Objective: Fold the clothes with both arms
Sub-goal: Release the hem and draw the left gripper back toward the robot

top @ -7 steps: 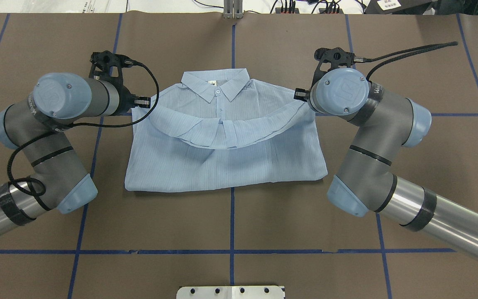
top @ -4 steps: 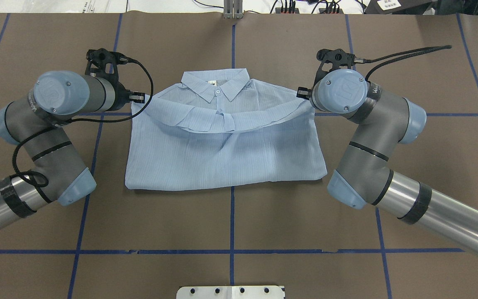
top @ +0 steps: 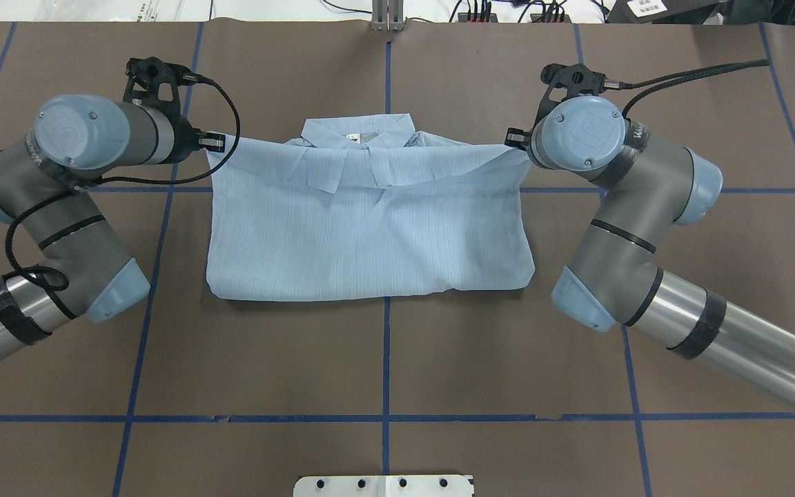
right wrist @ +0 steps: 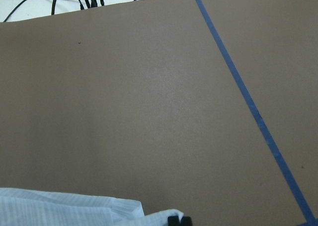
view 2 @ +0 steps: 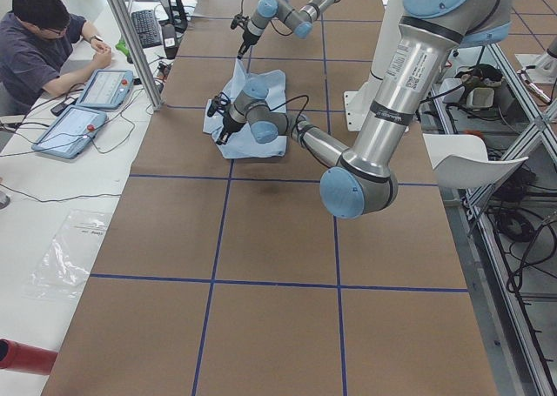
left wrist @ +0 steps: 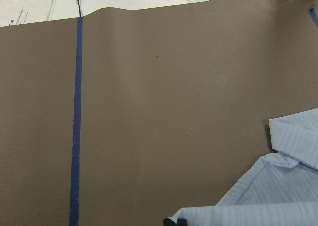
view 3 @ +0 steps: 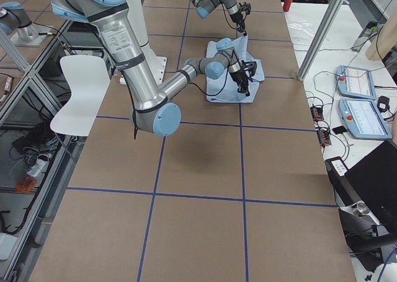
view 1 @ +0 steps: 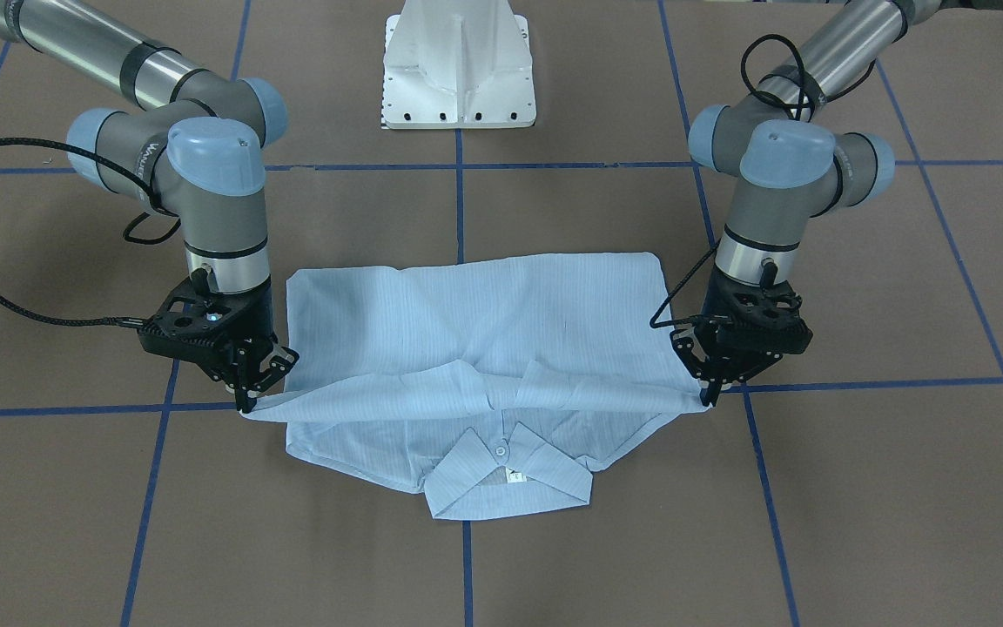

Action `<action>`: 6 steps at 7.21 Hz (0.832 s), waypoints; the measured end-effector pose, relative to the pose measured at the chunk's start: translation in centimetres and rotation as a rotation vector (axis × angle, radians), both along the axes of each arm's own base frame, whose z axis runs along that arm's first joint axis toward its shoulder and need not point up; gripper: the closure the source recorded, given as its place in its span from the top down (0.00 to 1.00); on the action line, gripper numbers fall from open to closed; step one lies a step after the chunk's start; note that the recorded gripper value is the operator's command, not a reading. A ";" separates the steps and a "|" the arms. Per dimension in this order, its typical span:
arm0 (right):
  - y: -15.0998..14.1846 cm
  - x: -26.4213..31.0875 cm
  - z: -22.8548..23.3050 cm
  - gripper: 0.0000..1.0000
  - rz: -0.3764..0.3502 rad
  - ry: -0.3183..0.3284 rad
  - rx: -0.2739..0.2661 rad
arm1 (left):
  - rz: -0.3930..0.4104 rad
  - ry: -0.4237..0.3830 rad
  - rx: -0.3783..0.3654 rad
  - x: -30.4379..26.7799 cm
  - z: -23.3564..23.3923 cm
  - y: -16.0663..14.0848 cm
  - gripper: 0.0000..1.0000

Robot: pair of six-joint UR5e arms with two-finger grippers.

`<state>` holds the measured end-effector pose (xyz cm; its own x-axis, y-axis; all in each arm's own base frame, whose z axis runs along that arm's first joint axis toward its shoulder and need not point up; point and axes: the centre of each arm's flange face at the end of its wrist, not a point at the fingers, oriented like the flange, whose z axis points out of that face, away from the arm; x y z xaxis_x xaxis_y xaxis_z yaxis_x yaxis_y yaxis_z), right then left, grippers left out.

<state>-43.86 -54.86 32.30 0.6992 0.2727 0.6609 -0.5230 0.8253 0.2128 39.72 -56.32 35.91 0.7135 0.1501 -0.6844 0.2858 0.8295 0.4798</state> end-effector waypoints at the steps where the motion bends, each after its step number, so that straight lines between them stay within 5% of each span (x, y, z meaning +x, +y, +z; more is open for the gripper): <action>1: 0.0 -0.3 0.1 1.00 -0.001 0.006 0.000 | 0.004 -0.005 0.000 0.1 0.2 -0.1 1.00; 4: -0.2 -0.7 -1.8 1.00 -0.014 -0.010 0.021 | 0.062 -0.020 0.084 -0.2 -0.3 0.5 1.00; 6: -0.2 -0.6 -2.2 1.00 -0.058 -0.003 0.040 | 0.130 0.013 0.086 -1.4 0.0 3.4 1.00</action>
<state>-44.41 -55.09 30.08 0.7110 0.2049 0.6727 -0.4752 0.8451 0.2448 38.34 -52.95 35.95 0.6754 0.2985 -0.6743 0.1857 0.8161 0.5472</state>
